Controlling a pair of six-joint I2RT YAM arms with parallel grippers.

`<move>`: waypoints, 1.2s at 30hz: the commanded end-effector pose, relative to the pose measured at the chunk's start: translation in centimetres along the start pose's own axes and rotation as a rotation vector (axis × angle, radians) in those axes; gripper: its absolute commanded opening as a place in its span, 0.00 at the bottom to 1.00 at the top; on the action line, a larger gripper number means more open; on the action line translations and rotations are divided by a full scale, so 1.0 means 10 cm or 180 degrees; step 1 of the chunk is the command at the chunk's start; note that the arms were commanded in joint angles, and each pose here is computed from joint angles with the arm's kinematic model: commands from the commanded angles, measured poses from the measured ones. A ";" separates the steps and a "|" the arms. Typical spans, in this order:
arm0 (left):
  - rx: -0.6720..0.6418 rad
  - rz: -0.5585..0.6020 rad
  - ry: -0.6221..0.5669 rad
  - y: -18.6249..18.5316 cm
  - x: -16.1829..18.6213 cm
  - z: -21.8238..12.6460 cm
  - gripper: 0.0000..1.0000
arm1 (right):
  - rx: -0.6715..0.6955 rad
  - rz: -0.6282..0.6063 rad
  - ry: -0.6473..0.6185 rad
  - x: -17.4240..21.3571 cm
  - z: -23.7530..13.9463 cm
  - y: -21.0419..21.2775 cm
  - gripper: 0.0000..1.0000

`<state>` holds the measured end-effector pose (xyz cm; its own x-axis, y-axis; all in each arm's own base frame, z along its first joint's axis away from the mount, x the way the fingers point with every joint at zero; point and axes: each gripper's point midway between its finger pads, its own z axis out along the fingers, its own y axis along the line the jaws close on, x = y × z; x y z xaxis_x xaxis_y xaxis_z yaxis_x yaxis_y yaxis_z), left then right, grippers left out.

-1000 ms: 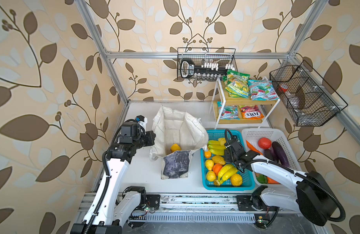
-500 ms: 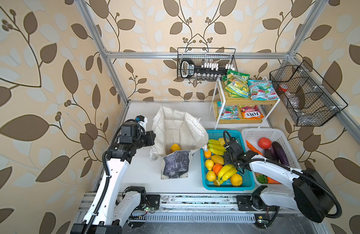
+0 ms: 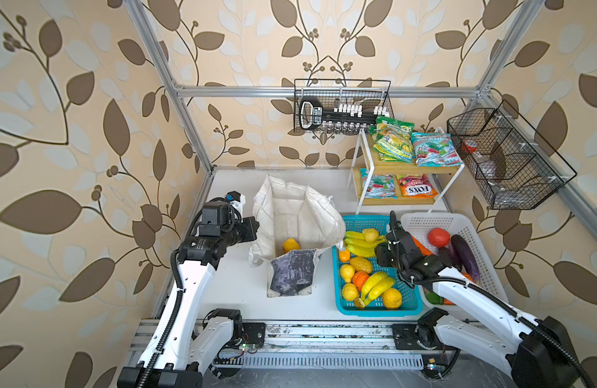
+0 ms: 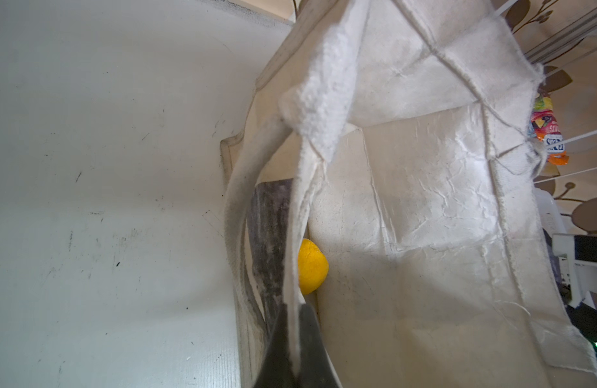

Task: Place the food into the grocery bag and tie it
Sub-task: 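Lower the right gripper onto the green avocado and grasp it, then lift the green avocado with the right gripper and carry it over the tote bag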

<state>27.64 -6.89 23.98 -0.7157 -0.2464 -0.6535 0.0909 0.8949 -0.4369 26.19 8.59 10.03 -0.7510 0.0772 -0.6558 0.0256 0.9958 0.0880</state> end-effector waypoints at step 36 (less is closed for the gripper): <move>0.0505 0.0195 0.0020 -0.28 0.04 -0.06 0.00 | -0.1616 -0.1242 -0.0488 -1.20 -0.83 2.72 0.49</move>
<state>27.30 -8.36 24.76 -0.7178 -0.2184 -0.6611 0.1756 0.8620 -0.4754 30.00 32.83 26.32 -0.5738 -0.1893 -0.7968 -0.5370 0.8216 0.1915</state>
